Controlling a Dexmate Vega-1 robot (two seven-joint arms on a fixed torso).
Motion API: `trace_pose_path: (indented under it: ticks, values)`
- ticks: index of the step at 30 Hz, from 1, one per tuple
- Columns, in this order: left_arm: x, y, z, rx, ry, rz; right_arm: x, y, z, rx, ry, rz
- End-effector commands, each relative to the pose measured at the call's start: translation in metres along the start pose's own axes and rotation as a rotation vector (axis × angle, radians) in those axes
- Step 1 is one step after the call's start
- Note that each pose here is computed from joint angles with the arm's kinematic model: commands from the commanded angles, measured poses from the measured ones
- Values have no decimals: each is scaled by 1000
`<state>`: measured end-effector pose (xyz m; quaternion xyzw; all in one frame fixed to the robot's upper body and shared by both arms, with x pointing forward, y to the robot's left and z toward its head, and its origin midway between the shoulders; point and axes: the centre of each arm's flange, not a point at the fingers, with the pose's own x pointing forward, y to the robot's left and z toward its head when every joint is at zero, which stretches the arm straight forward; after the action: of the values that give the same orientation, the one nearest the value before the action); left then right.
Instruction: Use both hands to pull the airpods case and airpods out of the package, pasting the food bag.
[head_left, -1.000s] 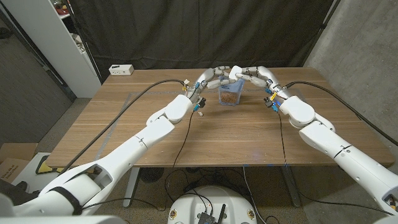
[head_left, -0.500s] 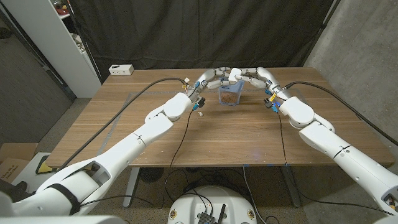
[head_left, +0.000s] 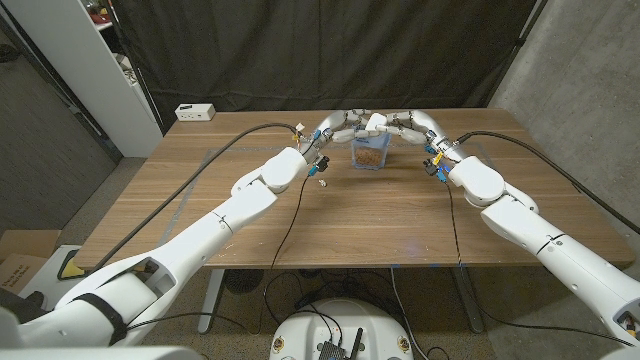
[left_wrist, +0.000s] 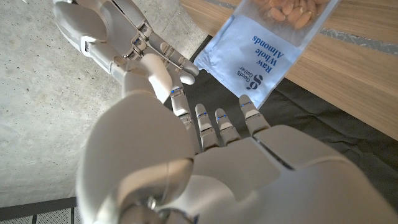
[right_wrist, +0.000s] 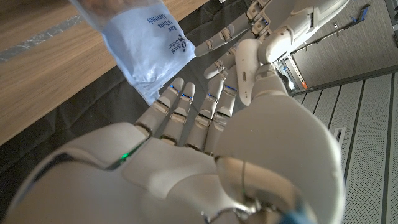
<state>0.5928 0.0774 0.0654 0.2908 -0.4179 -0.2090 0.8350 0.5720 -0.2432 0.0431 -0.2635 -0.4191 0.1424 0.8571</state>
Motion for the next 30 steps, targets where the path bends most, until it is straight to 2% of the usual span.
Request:
trace_pose_path:
  ticks: [1,15,30]
  values:
    - [0,0,1,9,11,31,-1,-3,-2,7,4,-16]
    - [1,3,3,23,32,33,0,-12,-10,34,28,-30]
    - [-3,8,14,187,108,7,0,-24,-18,50,52,-60]
